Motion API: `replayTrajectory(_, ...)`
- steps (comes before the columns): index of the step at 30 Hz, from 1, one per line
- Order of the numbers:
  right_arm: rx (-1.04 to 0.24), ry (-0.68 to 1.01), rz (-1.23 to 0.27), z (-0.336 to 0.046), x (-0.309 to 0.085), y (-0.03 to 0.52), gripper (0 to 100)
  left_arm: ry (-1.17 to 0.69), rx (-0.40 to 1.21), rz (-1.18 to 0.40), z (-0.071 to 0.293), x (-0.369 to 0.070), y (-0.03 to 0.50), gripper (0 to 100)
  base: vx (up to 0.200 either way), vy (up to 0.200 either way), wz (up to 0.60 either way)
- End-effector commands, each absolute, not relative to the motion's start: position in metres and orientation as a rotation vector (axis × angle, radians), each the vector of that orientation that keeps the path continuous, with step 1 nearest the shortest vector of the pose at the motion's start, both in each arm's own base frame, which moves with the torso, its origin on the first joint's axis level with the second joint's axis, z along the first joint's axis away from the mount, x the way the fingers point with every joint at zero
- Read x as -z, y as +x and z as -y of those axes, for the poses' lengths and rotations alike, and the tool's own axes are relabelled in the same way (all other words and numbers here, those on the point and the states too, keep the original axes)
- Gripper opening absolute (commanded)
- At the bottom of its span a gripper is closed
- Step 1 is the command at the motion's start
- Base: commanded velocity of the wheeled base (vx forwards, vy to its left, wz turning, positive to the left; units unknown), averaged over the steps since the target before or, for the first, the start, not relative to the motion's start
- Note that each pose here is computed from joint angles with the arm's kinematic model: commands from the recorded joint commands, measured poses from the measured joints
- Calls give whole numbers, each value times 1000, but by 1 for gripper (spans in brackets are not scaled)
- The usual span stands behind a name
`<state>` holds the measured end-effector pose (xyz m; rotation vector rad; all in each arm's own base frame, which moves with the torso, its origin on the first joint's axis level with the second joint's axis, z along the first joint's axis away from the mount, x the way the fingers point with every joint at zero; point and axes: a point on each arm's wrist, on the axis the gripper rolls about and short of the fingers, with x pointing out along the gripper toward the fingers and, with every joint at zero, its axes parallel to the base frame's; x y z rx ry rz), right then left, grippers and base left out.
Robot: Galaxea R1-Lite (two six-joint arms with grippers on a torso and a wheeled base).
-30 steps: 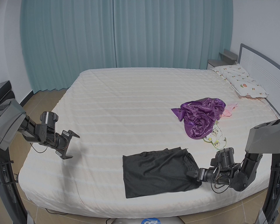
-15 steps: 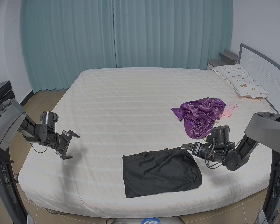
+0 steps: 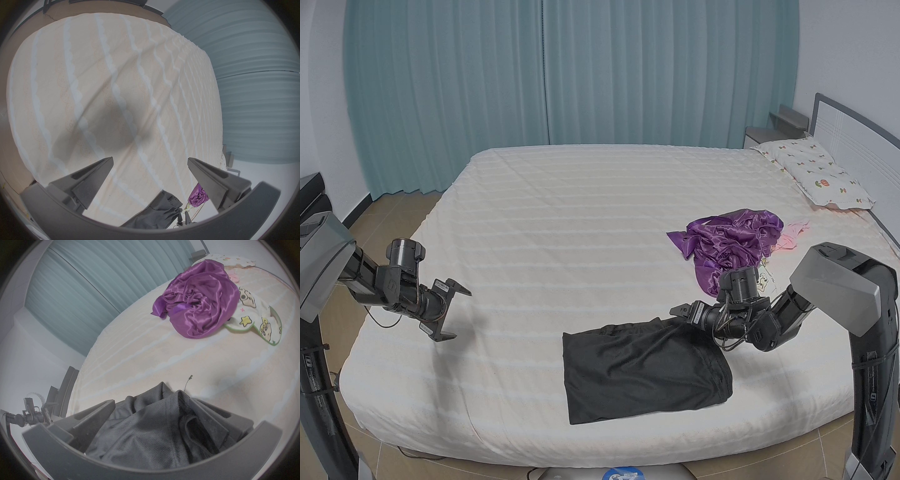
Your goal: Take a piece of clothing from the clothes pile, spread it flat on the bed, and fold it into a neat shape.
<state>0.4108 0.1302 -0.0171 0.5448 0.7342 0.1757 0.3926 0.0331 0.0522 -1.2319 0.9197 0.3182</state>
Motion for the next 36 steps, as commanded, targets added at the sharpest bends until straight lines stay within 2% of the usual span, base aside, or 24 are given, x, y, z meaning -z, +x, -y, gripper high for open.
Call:
replayTrajectory(1,-171,546,-742,-131,25,414,100,-1232,-320,-921,-33,-52,393,100,0,0,0)
replayTrajectory(2,-172,546,-739,-131,25,415,0,-1232,-319,-919,-33,-52,393,100,0,0,0)
replayTrajectory(14,-130,575,-702,-112,24,429,0,-1232,-319,-922,-33,-52,393,100,0,0,0)
replayTrajectory(21,-100,713,-654,-110,17,438,0,-1231,-317,-922,-32,-52,393,100,0,0,0)
replayTrajectory(36,-35,713,-654,-99,31,441,0,-1231,-317,-922,-32,-52,393,100,0,0,0)
